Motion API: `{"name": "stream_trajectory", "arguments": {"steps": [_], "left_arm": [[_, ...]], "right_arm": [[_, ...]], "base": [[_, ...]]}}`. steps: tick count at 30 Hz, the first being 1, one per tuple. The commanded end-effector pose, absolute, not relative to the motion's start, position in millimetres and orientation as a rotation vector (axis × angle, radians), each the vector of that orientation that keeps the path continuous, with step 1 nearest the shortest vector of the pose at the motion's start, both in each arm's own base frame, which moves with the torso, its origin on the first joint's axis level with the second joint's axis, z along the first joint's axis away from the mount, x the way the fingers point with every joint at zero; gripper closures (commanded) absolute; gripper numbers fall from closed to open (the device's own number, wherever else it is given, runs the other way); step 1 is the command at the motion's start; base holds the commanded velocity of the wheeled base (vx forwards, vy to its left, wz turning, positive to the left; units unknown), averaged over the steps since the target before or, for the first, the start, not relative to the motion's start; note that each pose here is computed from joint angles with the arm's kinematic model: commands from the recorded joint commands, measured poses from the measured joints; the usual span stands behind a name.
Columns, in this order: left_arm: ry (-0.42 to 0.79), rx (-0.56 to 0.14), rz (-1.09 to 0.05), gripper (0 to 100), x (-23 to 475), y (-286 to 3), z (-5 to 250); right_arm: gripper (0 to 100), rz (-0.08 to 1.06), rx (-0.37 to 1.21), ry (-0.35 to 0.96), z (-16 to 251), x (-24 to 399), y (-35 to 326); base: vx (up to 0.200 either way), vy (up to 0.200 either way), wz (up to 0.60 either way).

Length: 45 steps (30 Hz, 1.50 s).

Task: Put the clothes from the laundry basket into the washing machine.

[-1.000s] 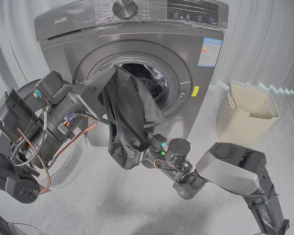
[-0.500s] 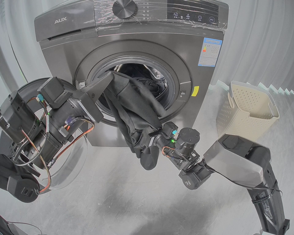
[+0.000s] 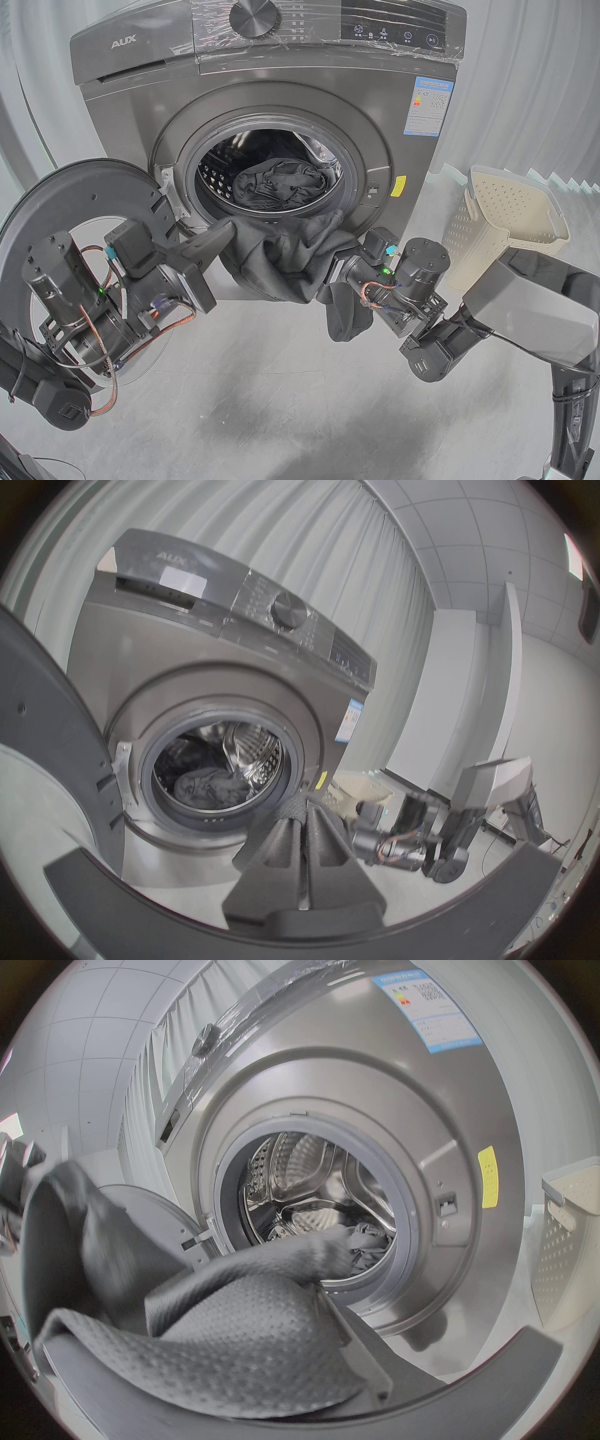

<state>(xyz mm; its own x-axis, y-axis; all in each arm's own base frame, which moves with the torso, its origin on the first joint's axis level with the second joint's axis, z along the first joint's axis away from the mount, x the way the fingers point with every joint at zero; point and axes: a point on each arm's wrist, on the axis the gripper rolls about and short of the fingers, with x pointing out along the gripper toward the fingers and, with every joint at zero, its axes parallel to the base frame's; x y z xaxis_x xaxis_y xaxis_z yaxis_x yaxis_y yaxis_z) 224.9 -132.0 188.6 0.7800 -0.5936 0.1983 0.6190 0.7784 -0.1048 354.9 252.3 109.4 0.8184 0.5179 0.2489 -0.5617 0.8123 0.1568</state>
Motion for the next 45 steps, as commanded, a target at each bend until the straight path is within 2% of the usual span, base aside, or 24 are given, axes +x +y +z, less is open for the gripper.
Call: {"name": "stream_trajectory", "arguments": {"steps": [1,10,16,17,22,32,39,45], "left_arm": [[-0.075,-0.151,-0.663,100,227,-135,168],[0.013,-0.111,-0.683,100,225,-141,144],[-0.01,-0.119,-0.689,100,226,-144,142],[-0.016,-0.121,-0.693,0,226,-144,142],[-0.012,-0.121,-0.703,0,226,-143,141],[0.149,-0.075,-0.723,0,220,-140,102],[0.222,-0.006,-0.747,0,214,-135,73],[0.222,0.013,-0.754,0,215,-137,70]], "right_arm": [[100,0.589,0.246,-0.245,134,345,248],[100,0.602,0.269,-0.277,155,331,246],[100,0.59,0.286,-0.248,152,324,247],[100,0.59,0.286,-0.248,152,324,246],[100,0.59,0.287,-0.251,155,322,245],[100,0.521,0.279,-0.276,162,340,222],[100,0.523,0.278,-0.287,165,340,223],[100,0.527,0.28,-0.298,171,336,221]], "base": [[0.0,0.0,0.0],[0.0,0.0,0.0],[0.0,0.0,0.0],[0.0,0.0,0.0],[0.0,0.0,0.0],[0.0,0.0,0.0],[0.0,0.0,0.0],[0.0,0.0,0.0]]}}
